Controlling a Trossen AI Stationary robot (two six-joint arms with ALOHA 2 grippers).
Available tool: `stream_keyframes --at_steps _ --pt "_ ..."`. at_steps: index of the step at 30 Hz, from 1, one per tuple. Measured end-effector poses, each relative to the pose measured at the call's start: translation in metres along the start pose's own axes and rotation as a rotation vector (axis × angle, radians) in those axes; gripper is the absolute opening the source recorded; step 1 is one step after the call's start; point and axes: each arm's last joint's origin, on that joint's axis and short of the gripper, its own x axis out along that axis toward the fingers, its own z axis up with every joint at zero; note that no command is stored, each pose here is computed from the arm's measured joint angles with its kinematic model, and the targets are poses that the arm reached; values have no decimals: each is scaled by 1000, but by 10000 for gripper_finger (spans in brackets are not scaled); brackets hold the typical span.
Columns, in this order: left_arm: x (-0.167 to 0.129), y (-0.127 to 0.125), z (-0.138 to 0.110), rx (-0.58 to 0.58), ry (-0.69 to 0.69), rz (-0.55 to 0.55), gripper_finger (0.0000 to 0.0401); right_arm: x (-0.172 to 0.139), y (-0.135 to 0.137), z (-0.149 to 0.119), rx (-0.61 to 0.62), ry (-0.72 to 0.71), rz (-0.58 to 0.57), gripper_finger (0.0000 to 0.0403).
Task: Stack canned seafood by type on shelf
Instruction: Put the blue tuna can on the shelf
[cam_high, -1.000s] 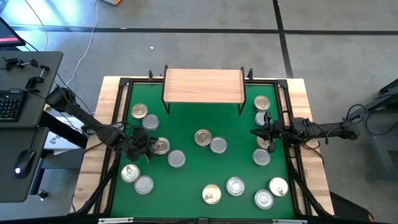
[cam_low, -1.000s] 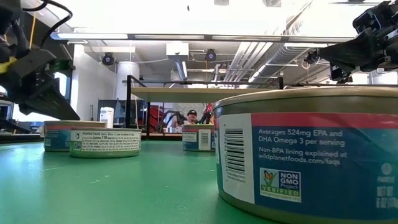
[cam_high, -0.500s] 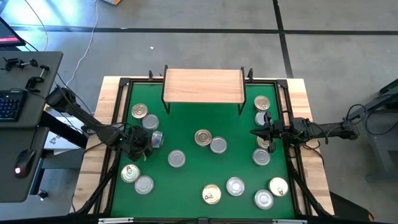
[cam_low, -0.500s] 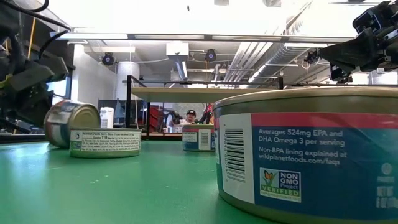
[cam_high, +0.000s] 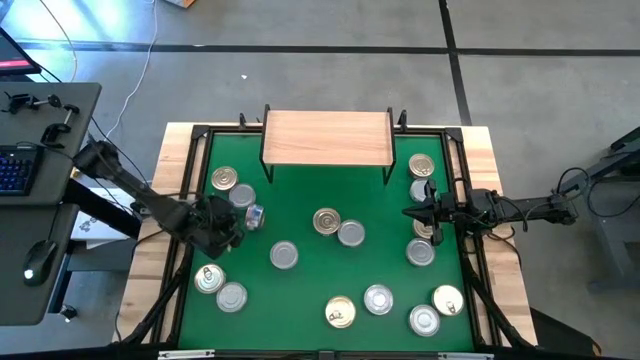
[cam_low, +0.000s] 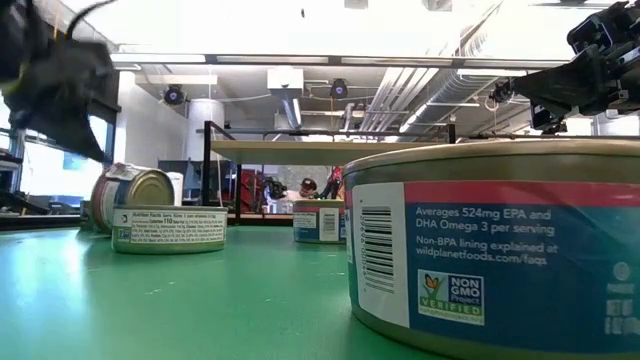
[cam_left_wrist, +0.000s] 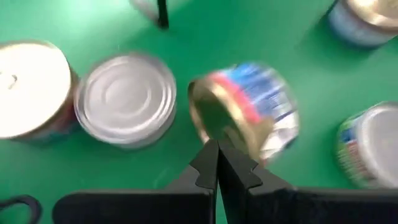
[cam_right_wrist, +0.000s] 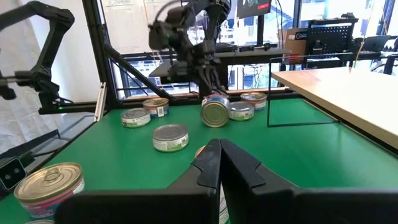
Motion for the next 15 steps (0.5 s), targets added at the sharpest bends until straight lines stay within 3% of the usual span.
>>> stream_keyframes --at_steps 4,7,15 --pt "-4 -14 12 71 -47 -92 2 0 0 0 0 0 0 0" --pt "0 -18 20 34 -42 -130 19 0 0 0 0 0 0 0" --pt "13 -12 36 -17 209 -182 153 0 0 0 0 0 0 0"
